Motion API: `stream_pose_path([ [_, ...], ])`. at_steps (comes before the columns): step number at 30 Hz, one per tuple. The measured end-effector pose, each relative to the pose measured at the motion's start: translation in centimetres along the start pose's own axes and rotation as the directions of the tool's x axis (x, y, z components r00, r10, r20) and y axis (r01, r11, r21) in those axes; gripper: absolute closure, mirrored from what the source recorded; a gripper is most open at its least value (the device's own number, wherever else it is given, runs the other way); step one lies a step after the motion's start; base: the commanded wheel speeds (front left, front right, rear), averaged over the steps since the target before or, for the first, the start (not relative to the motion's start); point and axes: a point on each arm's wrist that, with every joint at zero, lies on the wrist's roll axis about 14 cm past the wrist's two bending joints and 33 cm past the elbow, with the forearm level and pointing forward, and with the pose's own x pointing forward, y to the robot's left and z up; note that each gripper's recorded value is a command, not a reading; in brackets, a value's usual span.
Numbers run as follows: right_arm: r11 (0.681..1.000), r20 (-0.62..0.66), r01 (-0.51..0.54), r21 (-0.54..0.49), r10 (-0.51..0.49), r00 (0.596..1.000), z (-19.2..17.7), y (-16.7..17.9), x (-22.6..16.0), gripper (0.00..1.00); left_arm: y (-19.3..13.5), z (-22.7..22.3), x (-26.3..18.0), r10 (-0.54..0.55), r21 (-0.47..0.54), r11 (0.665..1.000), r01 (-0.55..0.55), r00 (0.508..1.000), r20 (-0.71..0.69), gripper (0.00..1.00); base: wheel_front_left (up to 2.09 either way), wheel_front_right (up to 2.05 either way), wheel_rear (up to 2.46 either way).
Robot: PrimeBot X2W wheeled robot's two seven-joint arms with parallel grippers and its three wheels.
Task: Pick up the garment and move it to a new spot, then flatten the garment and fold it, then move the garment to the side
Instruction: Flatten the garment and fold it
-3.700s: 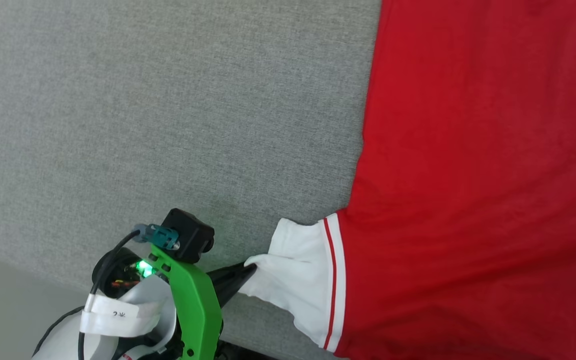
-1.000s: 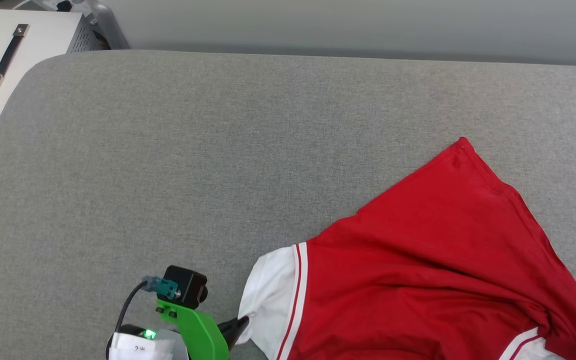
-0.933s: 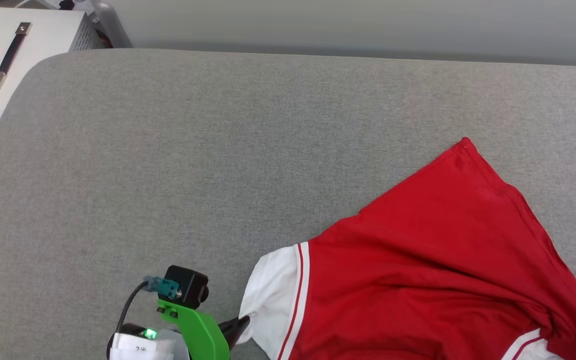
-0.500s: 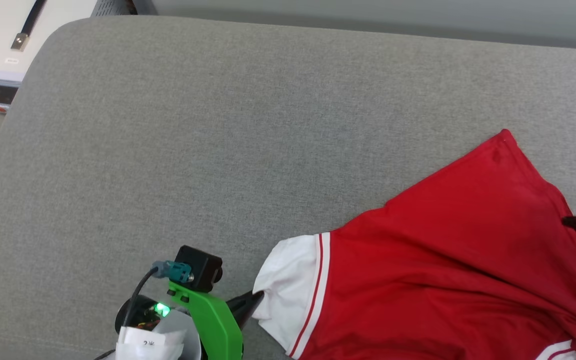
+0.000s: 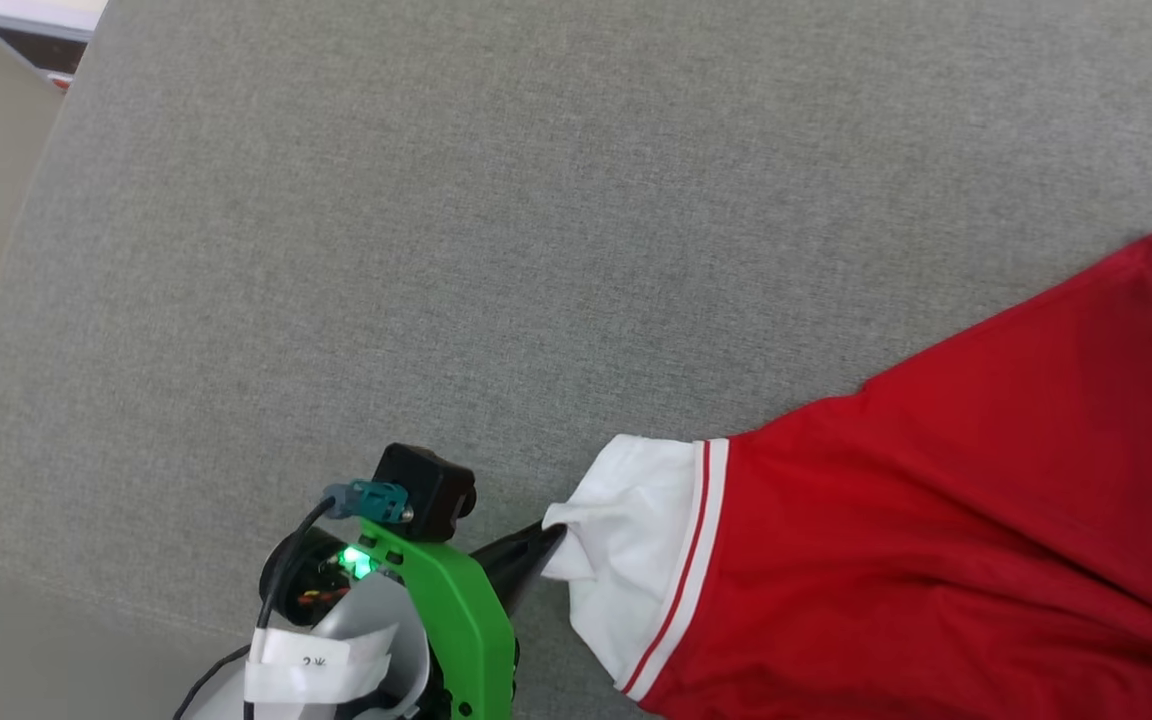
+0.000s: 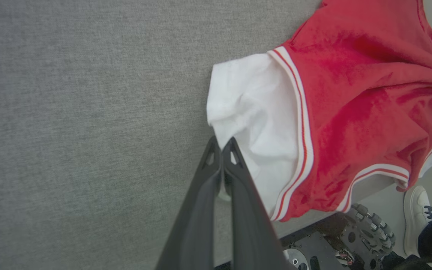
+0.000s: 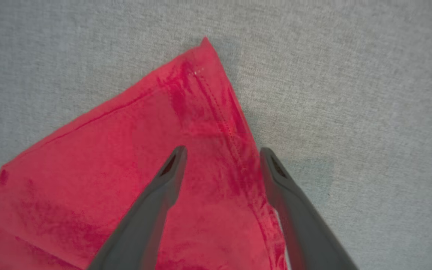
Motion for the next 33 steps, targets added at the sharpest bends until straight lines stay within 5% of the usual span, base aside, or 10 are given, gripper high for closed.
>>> stream_pose_path([
  [14,0.997,-0.089,-0.013,-0.072,0.007,0.996,0.5,1.4,4.9,0.00,1.4,-0.7,0.9,0.037,-0.045,0.998,-0.038,0.999,-0.019,1.00,0.00,0.00,0.00],
  [15,0.997,-0.098,-0.014,-0.073,0.007,0.995,0.3,1.5,5.1,0.35,1.4,-0.7,0.9,0.036,-0.046,0.998,-0.037,0.999,-0.018,1.00,0.00,0.00,0.00],
  [16,0.997,-0.108,-0.015,-0.076,0.007,0.994,0.2,1.5,5.2,1.00,1.4,-0.8,0.9,0.037,-0.047,0.998,-0.038,0.999,-0.019,1.00,0.00,0.00,0.00],
  [26,0.996,-0.082,-0.030,-0.087,0.023,0.996,0.1,2.1,4.8,1.00,1.6,-0.4,0.3,0.049,-0.041,0.998,-0.049,0.999,0.000,1.00,0.00,0.00,0.00],
  [33,0.995,0.108,-0.051,-0.086,0.060,0.992,1.7,2.7,2.5,1.00,2.0,0.9,-0.9,0.082,0.008,0.997,-0.083,0.995,0.060,1.00,0.00,0.00,0.00],
])
